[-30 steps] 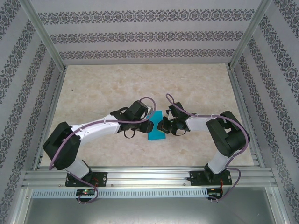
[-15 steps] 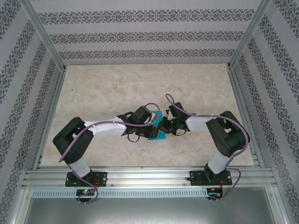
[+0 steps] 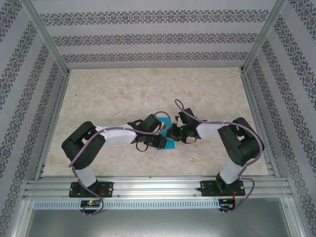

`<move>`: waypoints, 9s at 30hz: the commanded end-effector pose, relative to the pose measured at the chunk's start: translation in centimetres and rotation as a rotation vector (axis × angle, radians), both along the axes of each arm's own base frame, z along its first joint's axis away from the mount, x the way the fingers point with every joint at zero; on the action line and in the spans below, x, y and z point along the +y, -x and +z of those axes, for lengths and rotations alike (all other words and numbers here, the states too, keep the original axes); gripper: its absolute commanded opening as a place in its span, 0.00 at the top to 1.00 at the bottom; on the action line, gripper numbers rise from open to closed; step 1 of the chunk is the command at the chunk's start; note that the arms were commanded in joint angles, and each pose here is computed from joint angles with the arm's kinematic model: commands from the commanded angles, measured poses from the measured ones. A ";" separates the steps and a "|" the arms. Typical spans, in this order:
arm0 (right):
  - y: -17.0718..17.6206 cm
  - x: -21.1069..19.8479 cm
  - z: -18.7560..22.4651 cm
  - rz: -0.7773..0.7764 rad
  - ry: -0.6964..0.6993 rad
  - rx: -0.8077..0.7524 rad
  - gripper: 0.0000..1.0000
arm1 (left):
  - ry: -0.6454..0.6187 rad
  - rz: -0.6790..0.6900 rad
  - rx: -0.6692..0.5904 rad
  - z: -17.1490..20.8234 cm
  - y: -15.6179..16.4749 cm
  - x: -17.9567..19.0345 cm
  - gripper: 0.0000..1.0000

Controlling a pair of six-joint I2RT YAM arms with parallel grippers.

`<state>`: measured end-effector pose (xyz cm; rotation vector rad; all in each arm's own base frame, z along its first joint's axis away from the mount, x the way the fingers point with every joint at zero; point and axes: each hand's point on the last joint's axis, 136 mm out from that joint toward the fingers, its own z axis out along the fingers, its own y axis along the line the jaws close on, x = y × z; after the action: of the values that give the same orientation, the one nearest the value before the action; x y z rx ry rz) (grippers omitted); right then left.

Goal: Fold a paper plane with a square sheet of paper (fold left side to right side)
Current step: Fold the triangle a second time at the center of the table, then turn over the paper at the center of the table.

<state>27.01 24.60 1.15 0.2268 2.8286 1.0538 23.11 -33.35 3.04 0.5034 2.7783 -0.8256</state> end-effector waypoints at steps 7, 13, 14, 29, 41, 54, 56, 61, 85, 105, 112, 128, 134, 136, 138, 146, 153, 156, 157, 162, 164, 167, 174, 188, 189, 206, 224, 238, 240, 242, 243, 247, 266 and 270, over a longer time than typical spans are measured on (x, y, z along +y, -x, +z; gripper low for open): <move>1.0 -1.5 -1.8 -0.002 0.084 0.043 0.90 | -0.068 0.000 0.031 -2.0 1.4 0.9 0.65; 0.1 -0.8 0.1 0.007 0.021 -0.005 0.90 | -0.108 0.001 0.050 -3.1 2.4 1.8 0.66; 0.0 -0.8 0.6 0.006 0.014 -0.016 0.90 | -0.111 0.004 0.049 -3.3 2.5 1.9 0.66; 0.2 0.5 2.8 0.000 -0.052 -0.044 0.91 | -0.125 0.003 0.044 -3.6 2.9 1.9 0.66; 0.1 1.2 0.8 0.000 -0.018 -0.012 0.92 | -0.138 -0.002 0.042 -3.6 2.9 2.1 0.66; -0.7 -1.8 -0.8 -0.008 0.162 -0.020 0.91 | -0.165 0.005 0.045 -4.2 3.3 2.8 0.67; -1.1 -2.2 -0.8 -0.010 0.172 -0.023 0.91 | -0.168 0.002 0.044 -4.2 3.3 2.9 0.67; -1.8 -3.3 -1.1 -0.016 0.200 -0.027 0.91 | -0.174 0.001 0.047 -4.6 3.5 3.0 0.67; -5.7 -6.3 2.0 -0.080 0.152 -0.105 0.91 | -0.157 0.014 0.026 -3.7 3.1 2.9 0.68; -2.1 0.6 2.1 -0.020 -0.047 -0.052 0.90 | -0.146 0.008 0.010 -3.0 2.8 2.2 0.68; -1.6 -0.1 -0.5 -0.019 0.026 0.001 0.90 | -0.146 0.004 0.013 -3.0 3.0 2.3 0.68; -1.6 -1.4 -1.5 -0.004 0.122 0.020 0.91 | -0.152 -0.095 0.082 -3.7 7.7 3.4 0.68; -1.5 -1.7 -1.7 -0.005 0.130 0.023 0.90 | -0.136 -0.116 0.092 -3.7 9.4 3.0 0.68; -1.5 -1.6 -1.7 -0.005 0.128 0.023 0.91 | -0.127 -0.105 0.091 -3.5 9.5 3.1 0.68; -1.5 -1.6 -1.7 -0.004 0.126 0.023 0.90 | -0.127 -0.090 0.072 -2.9 9.1 3.2 0.68; -1.4 -1.8 -1.6 -0.011 0.130 0.022 0.91 | -0.062 -0.012 -0.015 2.2 6.1 3.4 0.66; -1.3 -1.9 -1.4 -0.033 0.105 0.019 0.90 | 0.114 0.015 -0.026 4.8 4.4 0.6 0.66; -1.3 -1.7 -1.3 -0.032 0.090 0.019 0.91 | 0.147 0.017 -0.021 4.6 3.8 -0.6 0.66; -1.3 -1.6 -1.3 -0.030 0.086 0.018 0.91 | 0.138 0.026 -0.024 4.2 3.5 -0.6 0.66; -1.3 -1.5 -0.9 -0.026 0.074 0.013 0.90 | 0.112 0.064 -0.003 2.1 2.8 -0.3 0.66; -1.3 -1.4 -0.9 -0.022 0.069 0.011 0.90 | 0.111 0.079 0.008 1.3 2.7 -0.2 0.66; -1.3 -1.1 -0.6 -0.017 0.053 0.008 0.90 | 0.106 0.087 0.023 0.4 2.8 0.0 0.66; -1.9 -0.6 1.8 -0.005 0.015 -0.044 0.90 | 0.054 0.087 0.049 -1.2 3.3 0.7 0.67; 2.2 0.8 2.6 0.039 -0.067 0.017 0.90 | 0.004 0.101 0.080 -2.7 4.0 2.0 0.67; 2.4 1.0 2.5 0.041 -0.077 0.021 0.90 | 0.001 0.102 0.079 -2.7 4.0 2.0 0.67; 3.5 2.7 0.3 0.060 -0.047 0.065 0.91 | -0.020 0.108 0.082 -3.2 4.2 2.5 0.68; 1.3 0.6 -0.5 0.072 0.171 0.022 0.91 | -0.066 0.115 0.108 -4.6 4.6 3.3 0.69; -1.1 -1.9 -0.2 0.022 0.203 -0.010 0.90 | -0.070 0.109 0.109 -4.7 4.6 3.2 0.70; -1.6 -2.4 -0.1 0.012 0.206 -0.013 0.90 | -0.068 0.108 0.108 -4.6 4.6 3.2 0.70; -2.2 -2.8 -0.1 0.003 0.209 -0.017 0.90 | -0.068 0.108 0.110 -4.6 4.7 3.2 0.70; -2.6 -3.0 0.0 -0.003 0.209 -0.021 0.90 | -0.067 0.108 0.109 -4.6 4.7 3.2 0.70; -3.9 -3.9 0.4 -0.023 0.204 -0.032 0.90 | -0.059 0.105 0.107 -4.4 4.7 3.1 0.70; -1.9 -8.2 6.6 -0.093 0.118 -0.308 0.55 | 0.175 0.159 -0.068 6.9 -0.6 3.5 0.42; -1.3 -8.7 8.2 -0.105 0.083 -0.387 0.38 | 0.200 0.156 -0.062 6.6 -1.7 2.9 0.41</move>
<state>27.71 16.04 7.91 0.1844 2.5725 0.8357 24.26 -29.66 9.31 0.2309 2.6168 -0.9759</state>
